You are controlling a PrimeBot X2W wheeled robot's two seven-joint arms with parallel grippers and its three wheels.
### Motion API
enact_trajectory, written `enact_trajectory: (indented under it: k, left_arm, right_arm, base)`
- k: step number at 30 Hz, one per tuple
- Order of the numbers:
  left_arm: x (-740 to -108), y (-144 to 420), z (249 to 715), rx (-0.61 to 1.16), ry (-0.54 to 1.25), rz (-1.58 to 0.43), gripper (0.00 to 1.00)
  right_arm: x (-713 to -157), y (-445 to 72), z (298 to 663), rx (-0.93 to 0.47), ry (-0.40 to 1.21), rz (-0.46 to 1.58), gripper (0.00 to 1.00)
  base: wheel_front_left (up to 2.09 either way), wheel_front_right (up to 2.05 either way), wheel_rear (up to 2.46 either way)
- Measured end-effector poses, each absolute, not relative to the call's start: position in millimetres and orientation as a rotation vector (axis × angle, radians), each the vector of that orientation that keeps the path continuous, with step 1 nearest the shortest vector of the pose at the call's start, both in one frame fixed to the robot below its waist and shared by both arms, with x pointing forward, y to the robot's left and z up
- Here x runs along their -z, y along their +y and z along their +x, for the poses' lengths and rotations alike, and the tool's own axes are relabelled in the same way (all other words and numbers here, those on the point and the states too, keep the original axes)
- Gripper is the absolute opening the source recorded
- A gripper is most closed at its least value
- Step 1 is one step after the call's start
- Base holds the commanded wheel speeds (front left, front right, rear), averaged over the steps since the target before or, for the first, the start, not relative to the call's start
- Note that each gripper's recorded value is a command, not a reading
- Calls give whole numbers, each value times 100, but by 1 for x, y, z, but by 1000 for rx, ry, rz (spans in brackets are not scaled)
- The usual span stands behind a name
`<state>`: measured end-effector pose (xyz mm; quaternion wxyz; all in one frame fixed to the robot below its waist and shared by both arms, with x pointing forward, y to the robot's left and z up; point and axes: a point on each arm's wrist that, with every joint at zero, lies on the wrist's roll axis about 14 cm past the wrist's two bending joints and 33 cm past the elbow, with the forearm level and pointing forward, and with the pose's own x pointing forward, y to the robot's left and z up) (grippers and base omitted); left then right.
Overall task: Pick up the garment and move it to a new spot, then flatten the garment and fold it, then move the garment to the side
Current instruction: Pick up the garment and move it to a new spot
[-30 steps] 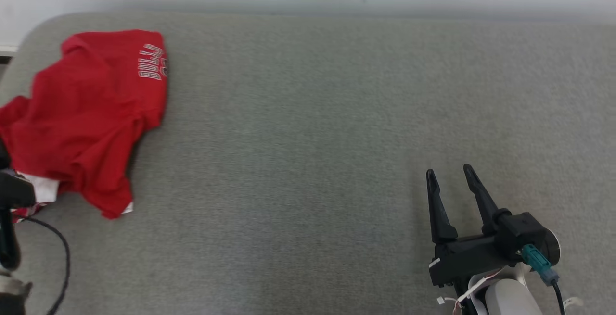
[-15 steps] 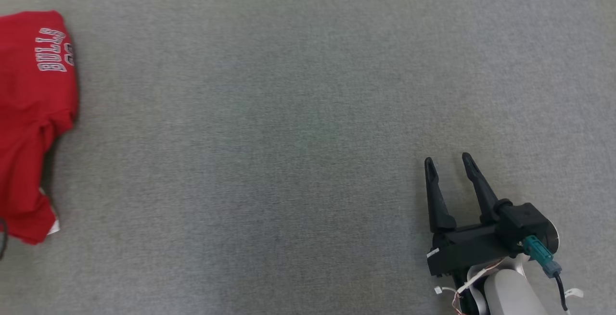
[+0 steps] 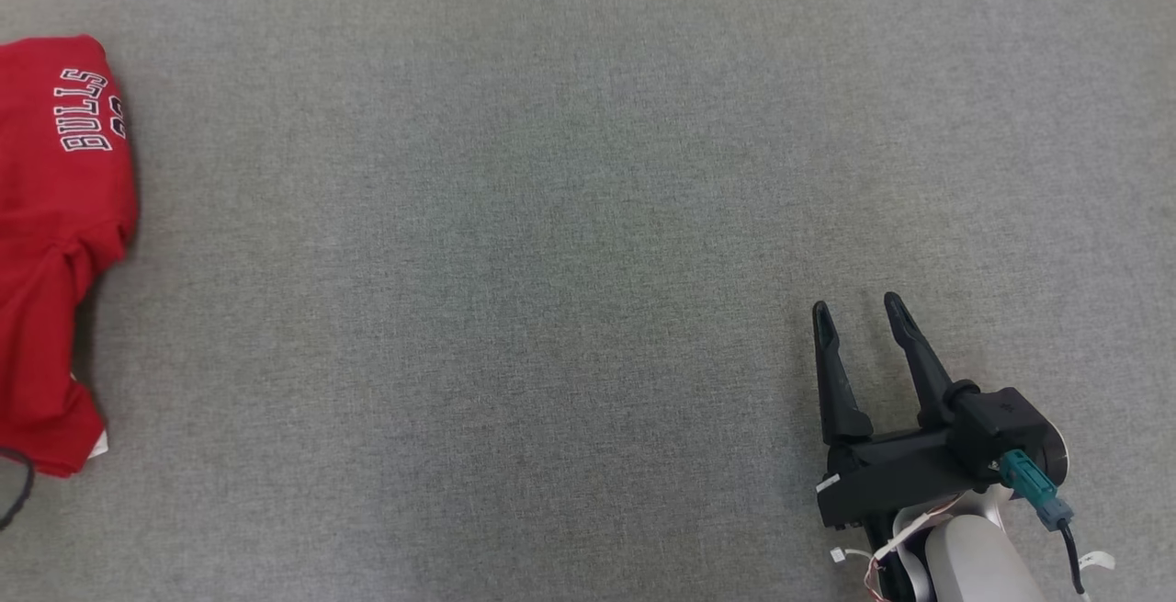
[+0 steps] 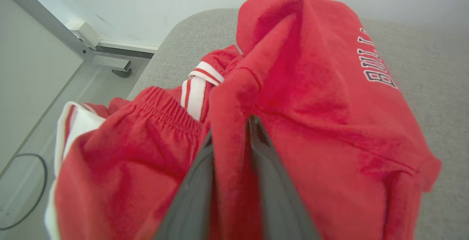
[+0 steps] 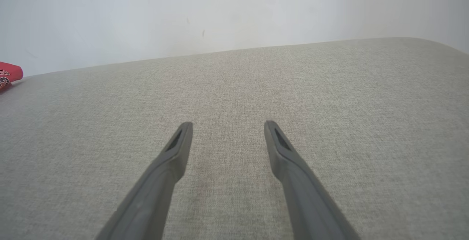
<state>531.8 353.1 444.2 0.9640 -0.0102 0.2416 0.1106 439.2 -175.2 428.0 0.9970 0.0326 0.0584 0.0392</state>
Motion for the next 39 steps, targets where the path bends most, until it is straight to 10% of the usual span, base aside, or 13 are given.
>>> enact_trajectory:
  k: [21, 39]
  left_arm:
    - [-734, 264, 555, 15, -414, 114, 0]
    - [-732, 11, 542, 571, -447, -113, 0]
  right_arm:
    - [-476, -167, 424, -96, -4, 114, 100]
    - [-485, -226, 370, 85, -16, 131, 100]
  base:
    - [0, 0, 0]
    - [0, 0, 0]
